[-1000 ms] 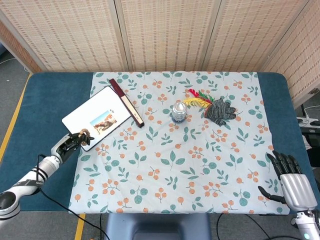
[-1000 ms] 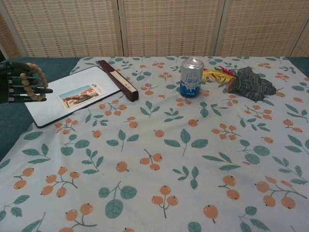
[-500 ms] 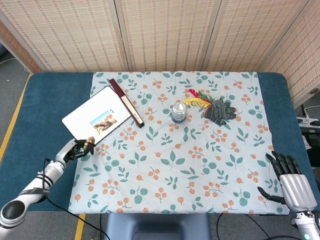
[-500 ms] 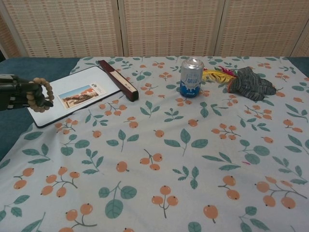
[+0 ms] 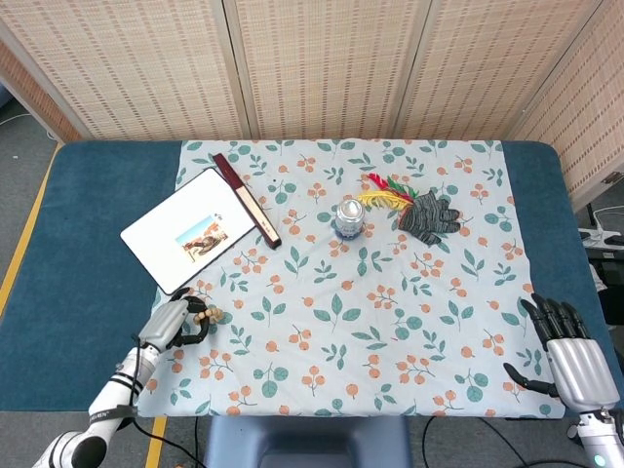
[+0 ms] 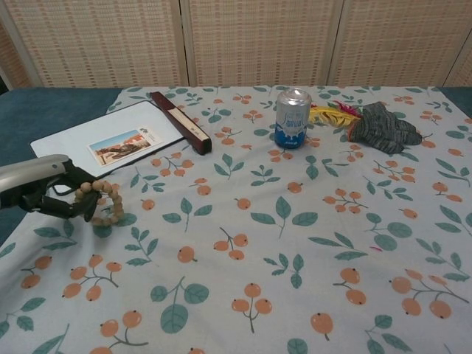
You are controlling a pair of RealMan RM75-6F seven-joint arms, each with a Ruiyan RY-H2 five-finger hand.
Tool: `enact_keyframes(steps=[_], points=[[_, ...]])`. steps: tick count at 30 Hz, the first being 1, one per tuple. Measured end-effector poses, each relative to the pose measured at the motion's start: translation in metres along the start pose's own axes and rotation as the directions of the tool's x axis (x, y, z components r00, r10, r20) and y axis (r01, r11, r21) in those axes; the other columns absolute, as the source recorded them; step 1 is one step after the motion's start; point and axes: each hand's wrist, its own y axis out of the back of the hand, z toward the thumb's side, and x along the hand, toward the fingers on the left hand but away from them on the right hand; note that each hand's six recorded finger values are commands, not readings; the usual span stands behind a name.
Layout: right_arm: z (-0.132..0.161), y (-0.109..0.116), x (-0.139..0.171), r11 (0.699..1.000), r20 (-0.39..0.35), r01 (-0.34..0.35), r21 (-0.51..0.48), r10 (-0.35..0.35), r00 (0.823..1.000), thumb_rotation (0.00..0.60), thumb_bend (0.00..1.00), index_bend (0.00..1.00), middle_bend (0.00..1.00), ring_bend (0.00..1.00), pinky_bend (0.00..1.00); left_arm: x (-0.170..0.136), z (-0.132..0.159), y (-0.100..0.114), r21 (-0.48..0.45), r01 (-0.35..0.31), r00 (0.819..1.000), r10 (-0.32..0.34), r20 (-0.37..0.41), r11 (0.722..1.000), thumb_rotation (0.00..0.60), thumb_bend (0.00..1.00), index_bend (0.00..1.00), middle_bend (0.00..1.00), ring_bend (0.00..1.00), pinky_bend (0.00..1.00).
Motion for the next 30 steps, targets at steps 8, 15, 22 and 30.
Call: enact_keyframes(steps=[8,15,22,30], points=[[0.000,0.001,0.001,1.000,0.000,0.003,-0.002,-0.003,1.000,0.392,0.17,0.00,0.00,0.00,0.00,-0.002,-0.015,-0.032,0.099,-0.056,0.995,0.048,0.083,0.994,0.600,0.73,0.55,0.52,0.20,0.00],[0.000,0.002,0.001,1.000,0.000,0.005,-0.003,-0.005,1.000,0.392,0.17,0.00,0.00,0.00,0.00,-0.003,-0.008,-0.044,0.117,-0.024,0.986,0.004,0.165,0.993,0.331,0.37,0.10,0.12,0.02,0.00],[0.001,0.003,0.002,1.000,-0.003,0.007,-0.004,-0.007,1.000,0.392,0.17,0.00,0.00,0.00,0.00,-0.007,-0.002,-0.031,0.148,0.011,0.985,-0.036,0.167,0.989,0.155,0.29,0.00,0.00,0.00,0.00],[0.000,0.005,0.003,1.000,-0.003,0.015,-0.006,-0.015,1.000,0.392,0.17,0.00,0.00,0.00,0.00,-0.013,0.004,-0.020,0.102,0.039,0.987,-0.054,0.152,0.994,0.153,0.28,0.00,0.00,0.00,0.00]])
